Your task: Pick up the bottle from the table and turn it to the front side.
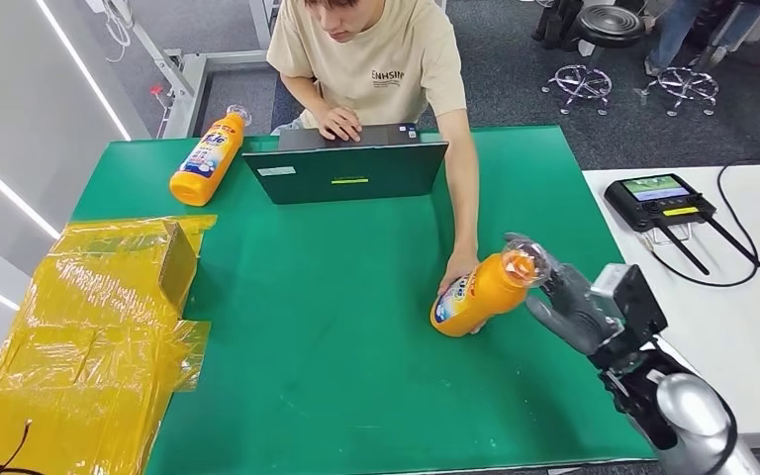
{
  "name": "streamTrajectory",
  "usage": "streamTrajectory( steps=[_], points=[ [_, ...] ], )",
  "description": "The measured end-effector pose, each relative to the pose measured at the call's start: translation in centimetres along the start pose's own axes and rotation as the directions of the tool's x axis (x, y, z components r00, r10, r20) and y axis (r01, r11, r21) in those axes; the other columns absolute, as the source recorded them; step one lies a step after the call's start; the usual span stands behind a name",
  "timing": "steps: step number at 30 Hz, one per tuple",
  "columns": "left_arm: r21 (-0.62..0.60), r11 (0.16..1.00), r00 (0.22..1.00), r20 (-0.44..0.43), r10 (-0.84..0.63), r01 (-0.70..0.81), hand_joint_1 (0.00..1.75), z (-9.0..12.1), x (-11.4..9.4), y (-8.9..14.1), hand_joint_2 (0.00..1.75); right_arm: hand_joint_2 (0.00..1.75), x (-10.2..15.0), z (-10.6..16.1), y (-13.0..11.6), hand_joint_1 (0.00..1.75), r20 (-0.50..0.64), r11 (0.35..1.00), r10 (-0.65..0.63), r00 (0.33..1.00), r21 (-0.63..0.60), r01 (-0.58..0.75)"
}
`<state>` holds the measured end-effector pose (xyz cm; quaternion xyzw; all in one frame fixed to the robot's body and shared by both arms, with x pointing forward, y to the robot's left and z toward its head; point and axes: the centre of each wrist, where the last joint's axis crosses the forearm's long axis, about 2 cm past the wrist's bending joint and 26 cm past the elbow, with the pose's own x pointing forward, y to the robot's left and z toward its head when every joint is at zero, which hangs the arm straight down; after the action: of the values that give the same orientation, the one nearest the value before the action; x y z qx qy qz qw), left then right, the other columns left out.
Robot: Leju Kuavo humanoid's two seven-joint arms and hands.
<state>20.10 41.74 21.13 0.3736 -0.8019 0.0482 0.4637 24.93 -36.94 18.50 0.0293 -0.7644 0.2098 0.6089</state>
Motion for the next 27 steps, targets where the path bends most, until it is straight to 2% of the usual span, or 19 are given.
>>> streamTrajectory(
  steps=[5, 9, 17, 22, 27],
  points=[
    [-0.075, 0.997, 1.000, 0.015, 0.024, -0.023, 0.00, -1.2, -0.2, -2.9, 0.00, 1.75, 0.1, 1.7, -0.8, 0.00, -0.029, 0.998, 0.016, 0.999, -0.056, -0.017],
    [-0.097, 0.995, 1.000, 0.010, 0.020, -0.019, 0.00, -1.4, -0.6, -3.4, 0.00, 1.75, 0.1, 1.3, -1.0, 0.00, -0.036, 0.998, 0.021, 0.999, -0.058, -0.023],
    [-0.139, 0.990, 1.000, -0.005, 0.020, -0.021, 0.00, -1.5, -1.3, -3.4, 0.00, 1.75, -0.2, -1.2, -2.1, 0.00, -0.046, 0.999, 0.028, 0.999, -0.040, -0.030],
    [-0.171, 0.985, 1.000, -0.001, 0.030, -0.030, 0.00, -2.1, -1.4, -4.3, 0.00, 1.75, -0.6, -2.8, -3.0, 0.00, -0.062, 0.999, 0.037, 0.997, -0.006, -0.038],
    [-0.191, 0.981, 0.999, 0.000, 0.043, -0.042, 0.00, -2.4, -1.4, -5.5, 0.00, 1.75, -0.7, -5.7, -3.2, 0.00, -0.092, 0.997, 0.056, 0.994, 0.058, -0.051]
  ],
)
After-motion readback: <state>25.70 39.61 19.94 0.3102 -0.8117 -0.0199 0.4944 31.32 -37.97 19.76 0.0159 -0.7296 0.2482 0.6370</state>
